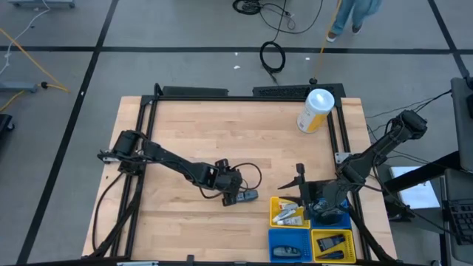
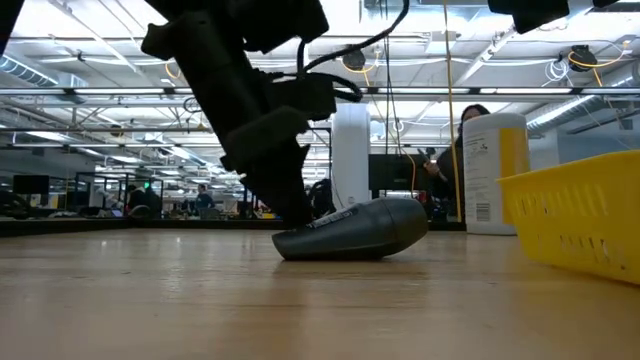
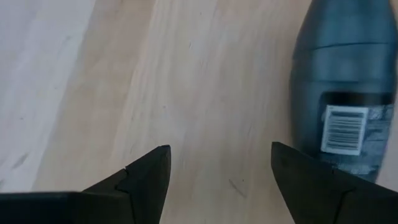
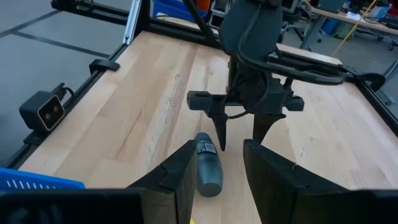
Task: Pick & Place Travel size toiletries
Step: Put the black deodorant into the bottom blue bin
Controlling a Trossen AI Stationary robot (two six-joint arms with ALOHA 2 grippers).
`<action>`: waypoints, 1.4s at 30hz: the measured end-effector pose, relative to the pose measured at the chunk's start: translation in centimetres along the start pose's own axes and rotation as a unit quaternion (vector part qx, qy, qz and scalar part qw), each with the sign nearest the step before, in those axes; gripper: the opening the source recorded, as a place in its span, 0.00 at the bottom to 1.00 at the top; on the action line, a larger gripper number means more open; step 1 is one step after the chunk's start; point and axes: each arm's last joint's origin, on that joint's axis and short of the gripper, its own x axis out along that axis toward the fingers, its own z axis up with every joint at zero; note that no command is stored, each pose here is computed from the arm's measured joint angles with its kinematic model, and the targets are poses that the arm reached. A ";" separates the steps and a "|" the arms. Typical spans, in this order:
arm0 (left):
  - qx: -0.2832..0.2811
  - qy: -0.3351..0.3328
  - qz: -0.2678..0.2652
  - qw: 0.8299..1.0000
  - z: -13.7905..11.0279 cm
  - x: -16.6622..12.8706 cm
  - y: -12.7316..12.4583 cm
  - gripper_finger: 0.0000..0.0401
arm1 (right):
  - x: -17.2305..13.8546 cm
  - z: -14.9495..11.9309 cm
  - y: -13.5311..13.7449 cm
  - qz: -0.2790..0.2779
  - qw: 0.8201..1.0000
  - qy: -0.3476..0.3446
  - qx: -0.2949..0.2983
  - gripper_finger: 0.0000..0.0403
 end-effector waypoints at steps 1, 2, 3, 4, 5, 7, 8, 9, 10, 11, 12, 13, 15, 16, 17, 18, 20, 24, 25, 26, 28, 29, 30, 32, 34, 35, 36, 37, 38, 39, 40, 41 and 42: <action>-0.002 0.002 0.001 1.000 -0.1 0.1 0.0 0.68 | 0.0 0.0 0.0 0.000 1.000 0.001 -0.001 0.31; -0.002 0.006 0.002 1.000 -0.1 0.1 0.0 0.68 | 0.0 0.0 0.0 0.000 1.000 0.001 0.000 0.31; -0.004 0.009 0.002 1.000 -0.2 0.2 0.0 0.68 | 0.0 0.0 0.0 0.000 1.000 0.000 0.001 0.31; -0.005 0.006 0.001 1.000 -0.2 0.4 0.0 0.68 | 0.0 0.0 0.0 0.000 1.000 0.001 0.000 0.31; -0.004 0.007 0.002 1.000 -0.2 0.5 -0.1 0.68 | 0.0 0.0 0.0 0.000 1.000 0.001 0.000 0.31; -0.002 0.017 0.005 1.000 -0.5 0.8 0.0 0.67 | 0.0 0.0 0.0 0.000 1.000 0.001 0.001 0.31; -0.003 0.019 0.005 1.000 -0.6 1.1 0.0 0.67 | 0.0 0.0 0.0 0.000 1.000 0.001 0.000 0.31; -0.007 0.014 0.003 1.000 -0.5 1.2 -0.1 0.67 | 0.0 0.0 0.0 0.000 1.000 0.001 0.000 0.31; -0.008 0.015 0.000 1.000 -0.5 1.2 -0.1 0.66 | 0.0 0.0 0.0 0.000 1.000 0.001 0.000 0.31; -0.008 0.017 -0.005 1.000 -0.5 1.2 -0.2 0.66 | 0.0 0.0 0.0 0.000 1.000 0.001 0.000 0.31; -0.008 0.020 -0.013 1.000 -0.6 1.2 -0.2 0.66 | 0.0 0.0 0.0 0.000 1.000 0.001 0.000 0.31; -0.007 0.023 -0.020 1.000 -0.6 1.2 -0.2 0.66 | 0.0 0.0 0.0 0.000 1.000 0.001 0.000 0.31; 0.000 0.030 -0.023 0.999 -0.5 0.5 0.0 0.66 | 0.0 0.0 0.0 0.000 1.000 0.000 0.000 0.31; 0.002 0.031 -0.019 0.999 -0.4 0.1 0.2 0.66 | 0.0 0.0 0.0 0.000 1.000 0.001 -0.001 0.31; 0.002 0.027 -0.019 0.999 -0.1 -0.5 0.4 0.66 | 0.0 0.0 0.0 0.000 1.000 0.001 -0.002 0.31; -0.005 0.025 -0.018 1.000 0.1 -0.9 0.7 0.66 | 0.0 0.0 0.0 0.000 1.000 0.000 -0.004 0.31; -0.030 0.014 -0.019 0.999 0.6 -1.7 1.3 0.66 | 0.0 0.1 0.0 0.000 1.000 -0.003 -0.004 0.31; -0.049 -0.008 -0.075 0.996 1.3 -2.2 0.6 0.66 | 0.0 0.1 0.0 0.000 1.000 -0.002 -0.005 0.31; -0.048 -0.014 -0.092 0.995 1.4 -2.3 0.3 0.66 | 0.0 0.1 0.0 0.000 1.000 -0.002 -0.006 0.31; -0.045 -0.018 -0.102 0.994 1.4 -2.4 -0.1 0.66 | 0.0 0.1 0.0 0.000 1.000 -0.002 -0.006 0.31; -0.039 -0.020 -0.107 0.993 1.2 -2.6 -0.7 0.66 | 0.0 0.1 0.0 0.000 1.000 -0.002 -0.006 0.31; -0.039 -0.023 -0.106 0.993 1.2 -2.7 -0.9 0.66 | 0.0 0.1 0.0 0.000 1.000 -0.002 -0.008 0.31; -0.039 -0.028 -0.107 0.993 1.2 -2.7 -1.2 0.66 | 0.0 0.1 0.0 0.000 1.000 -0.002 -0.008 0.31; -0.044 -0.044 -0.108 0.992 1.3 -2.9 -1.7 0.66 | 0.0 0.1 0.0 0.000 1.000 -0.002 -0.010 0.31; -0.047 -0.053 -0.102 0.992 1.2 -2.8 -2.2 0.66 | 0.0 0.1 0.0 0.000 1.000 -0.002 -0.010 0.31; -0.046 -0.057 -0.098 0.992 1.1 -2.7 -2.4 0.66 | 0.0 0.1 0.0 0.000 1.000 -0.002 -0.010 0.31; -0.043 -0.056 -0.093 0.993 0.9 -2.6 -2.6 0.66 | 0.0 0.1 0.0 0.000 1.000 -0.002 -0.010 0.31; -0.040 -0.052 -0.087 0.994 0.7 -2.2 -2.7 0.66 | 0.0 0.0 0.0 0.000 1.000 -0.002 -0.010 0.31; -0.040 -0.051 -0.084 0.994 0.6 -1.9 -2.8 0.66 | 0.0 0.1 0.0 0.000 1.000 -0.002 -0.010 0.31; -0.040 -0.046 -0.081 0.995 0.4 -1.5 -2.8 0.66 | 0.0 0.0 0.0 0.000 1.000 -0.002 -0.010 0.31; -0.041 -0.042 -0.078 0.995 0.3 -1.1 -2.8 0.66 | 0.0 0.0 0.0 0.000 1.000 -0.002 -0.010 0.31; -0.044 -0.037 -0.076 0.995 0.1 -0.8 -2.9 0.66 | 0.0 0.1 0.0 0.000 1.000 -0.002 -0.010 0.31; -0.048 -0.035 -0.074 0.996 0.0 -0.4 -2.9 0.66 | 0.0 0.1 0.0 0.000 1.000 -0.002 -0.010 0.31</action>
